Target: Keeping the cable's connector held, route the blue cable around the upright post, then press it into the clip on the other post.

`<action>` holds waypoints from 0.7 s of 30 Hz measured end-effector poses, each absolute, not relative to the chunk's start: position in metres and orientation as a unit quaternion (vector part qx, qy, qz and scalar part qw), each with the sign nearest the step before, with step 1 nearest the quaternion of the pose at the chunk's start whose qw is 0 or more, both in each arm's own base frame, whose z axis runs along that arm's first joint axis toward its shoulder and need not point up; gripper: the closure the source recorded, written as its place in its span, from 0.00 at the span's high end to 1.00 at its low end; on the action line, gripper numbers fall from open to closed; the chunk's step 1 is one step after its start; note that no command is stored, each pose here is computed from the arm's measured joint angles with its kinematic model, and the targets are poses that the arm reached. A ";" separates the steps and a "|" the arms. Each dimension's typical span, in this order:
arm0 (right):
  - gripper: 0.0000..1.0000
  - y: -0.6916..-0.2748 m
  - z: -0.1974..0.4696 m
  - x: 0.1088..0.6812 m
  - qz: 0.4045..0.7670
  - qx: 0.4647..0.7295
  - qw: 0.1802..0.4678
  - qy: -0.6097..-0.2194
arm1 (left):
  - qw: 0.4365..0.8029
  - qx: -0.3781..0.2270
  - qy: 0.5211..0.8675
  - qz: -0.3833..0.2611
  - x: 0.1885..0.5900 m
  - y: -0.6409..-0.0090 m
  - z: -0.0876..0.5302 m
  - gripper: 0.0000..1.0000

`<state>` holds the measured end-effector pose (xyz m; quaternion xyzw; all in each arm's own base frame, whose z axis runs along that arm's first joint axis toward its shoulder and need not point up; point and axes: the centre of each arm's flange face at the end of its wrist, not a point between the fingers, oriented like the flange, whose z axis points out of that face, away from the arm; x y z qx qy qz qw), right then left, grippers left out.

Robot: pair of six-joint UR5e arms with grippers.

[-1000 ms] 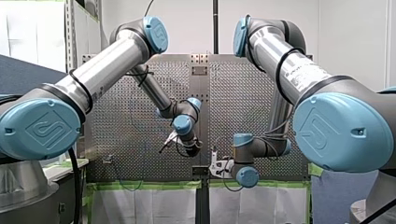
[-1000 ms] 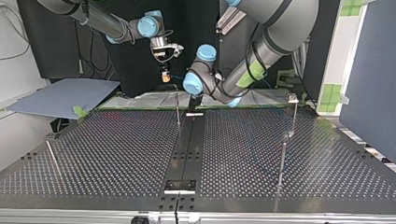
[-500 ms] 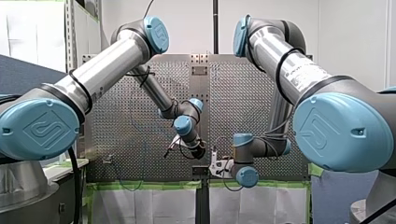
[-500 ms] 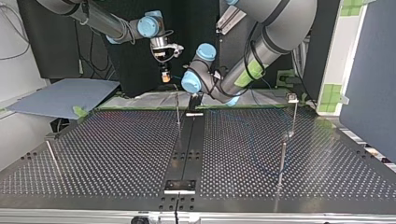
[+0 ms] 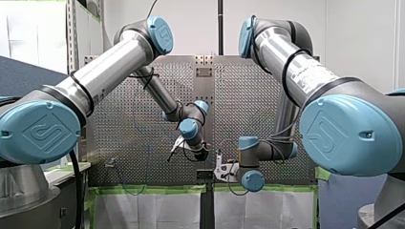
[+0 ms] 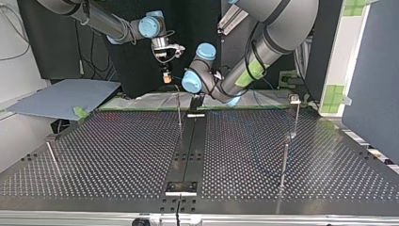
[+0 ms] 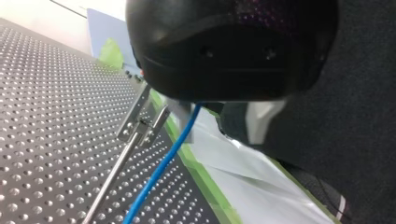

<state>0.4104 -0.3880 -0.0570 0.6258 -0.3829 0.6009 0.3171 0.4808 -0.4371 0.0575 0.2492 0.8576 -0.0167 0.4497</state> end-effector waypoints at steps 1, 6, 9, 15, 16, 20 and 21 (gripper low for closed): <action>0.00 -0.388 -0.057 0.410 0.601 0.626 0.317 -0.383 | 0.450 0.249 0.857 -0.017 0.481 -0.437 0.057 0.25; 0.00 -0.388 -0.057 0.411 0.601 0.627 0.315 -0.382 | 0.451 0.247 0.857 -0.020 0.479 -0.440 0.058 0.00; 0.00 -0.388 -0.057 0.411 0.601 0.628 0.315 -0.382 | 0.452 0.245 0.858 -0.018 0.478 -0.441 0.058 0.00; 0.00 -0.391 -0.057 0.407 0.599 0.627 0.317 -0.385 | 0.457 0.234 0.858 -0.010 0.477 -0.441 0.058 0.00; 0.00 -0.392 -0.057 0.406 0.599 0.626 0.317 -0.386 | 0.459 0.230 0.858 -0.011 0.478 -0.441 0.058 0.00; 0.00 -0.395 -0.057 0.403 0.598 0.624 0.319 -0.389 | 0.469 0.219 0.855 -0.020 0.479 -0.445 0.059 0.00; 0.00 -0.396 -0.057 0.403 0.598 0.623 0.320 -0.389 | 0.472 0.215 0.854 -0.024 0.479 -0.447 0.058 0.00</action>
